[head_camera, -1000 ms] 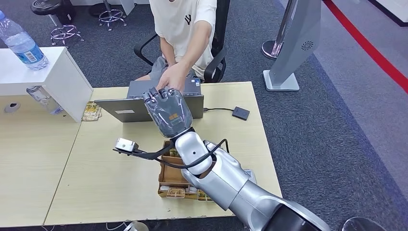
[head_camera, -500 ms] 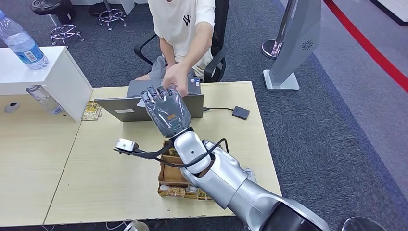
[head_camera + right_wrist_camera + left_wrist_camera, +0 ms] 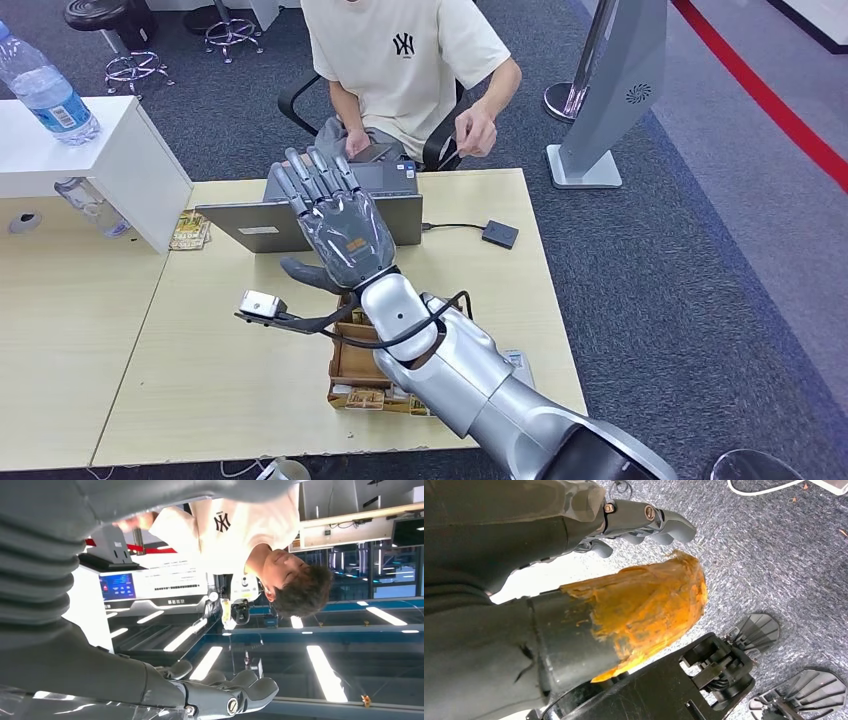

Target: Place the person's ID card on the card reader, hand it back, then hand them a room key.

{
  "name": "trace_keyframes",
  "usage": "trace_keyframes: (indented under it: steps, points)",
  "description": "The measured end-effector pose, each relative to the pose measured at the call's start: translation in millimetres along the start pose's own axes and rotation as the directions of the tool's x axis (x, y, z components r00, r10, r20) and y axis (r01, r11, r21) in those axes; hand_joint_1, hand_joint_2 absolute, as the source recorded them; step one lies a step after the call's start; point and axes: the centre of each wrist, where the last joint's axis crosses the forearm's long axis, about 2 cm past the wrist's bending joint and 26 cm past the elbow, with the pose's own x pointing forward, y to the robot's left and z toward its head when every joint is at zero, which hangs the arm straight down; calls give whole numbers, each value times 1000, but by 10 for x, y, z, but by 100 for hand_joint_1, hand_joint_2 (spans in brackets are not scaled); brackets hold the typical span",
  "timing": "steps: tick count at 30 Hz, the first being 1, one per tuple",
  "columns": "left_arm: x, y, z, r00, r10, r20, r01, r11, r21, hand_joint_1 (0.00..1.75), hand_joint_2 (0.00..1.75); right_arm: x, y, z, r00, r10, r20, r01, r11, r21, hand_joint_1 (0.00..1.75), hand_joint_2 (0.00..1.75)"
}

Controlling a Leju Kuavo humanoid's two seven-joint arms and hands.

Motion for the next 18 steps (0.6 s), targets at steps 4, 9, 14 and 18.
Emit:
trace_keyframes:
  steps: [4, 9, 14, 18]
  points:
    - [-1, 2, 0, 1000, 7, 0, -7, 1000, 8, 0, 0, -1, 16, 54, 984, -175, -25, 176, 984, 22, 0, 0]
    - [-16, 8, -5, 999, 34, 0, -34, 999, 30, 0, 0, 89, 72, 203, 667, -705, -242, 724, 690, -17, 0, 0]
    - [-48, 30, -16, 998, 68, -2, -68, 997, 45, 0, 0, 315, -43, 295, 262, -934, -242, 964, 266, 17, 0, 0]
    - [-82, 62, -26, 995, 101, -5, -100, 993, 60, 0, 0, 379, -158, 340, -13, -975, -223, 999, -24, 46, 0, 0]
